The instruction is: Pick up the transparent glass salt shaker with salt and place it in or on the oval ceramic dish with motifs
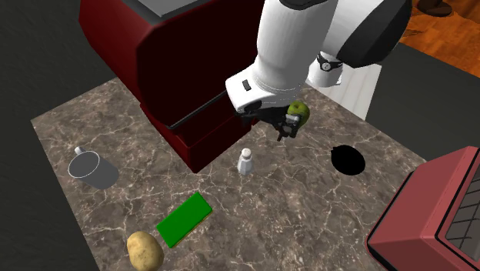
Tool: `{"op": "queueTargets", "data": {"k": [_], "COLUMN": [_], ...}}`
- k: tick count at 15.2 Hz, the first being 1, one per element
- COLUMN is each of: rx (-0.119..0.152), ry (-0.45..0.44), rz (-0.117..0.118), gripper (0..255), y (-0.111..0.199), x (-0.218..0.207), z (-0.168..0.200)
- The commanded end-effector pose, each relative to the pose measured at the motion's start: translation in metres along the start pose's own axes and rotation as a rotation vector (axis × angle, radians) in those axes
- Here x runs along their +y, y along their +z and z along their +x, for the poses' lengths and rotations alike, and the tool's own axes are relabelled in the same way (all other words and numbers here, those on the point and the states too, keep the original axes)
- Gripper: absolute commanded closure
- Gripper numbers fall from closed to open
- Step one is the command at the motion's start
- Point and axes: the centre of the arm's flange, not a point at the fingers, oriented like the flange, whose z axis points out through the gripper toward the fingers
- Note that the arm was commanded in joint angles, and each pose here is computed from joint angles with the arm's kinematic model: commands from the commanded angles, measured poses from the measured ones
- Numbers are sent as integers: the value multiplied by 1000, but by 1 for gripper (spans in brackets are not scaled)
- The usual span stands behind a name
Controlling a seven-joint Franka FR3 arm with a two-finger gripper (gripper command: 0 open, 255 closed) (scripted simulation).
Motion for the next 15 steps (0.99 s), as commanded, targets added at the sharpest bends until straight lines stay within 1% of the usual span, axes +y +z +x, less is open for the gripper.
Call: {"op": "queueTargets", "data": {"k": [1,4,11,15], "rx": [-6,-14,-14,-14], "ry": [4,9,9,9], "rz": [2,5,5,5], "gripper": [0,0,0,0], "y": [12,30,67,70], "x": [7,18,17,17], "z": [23,57,57,57]}}
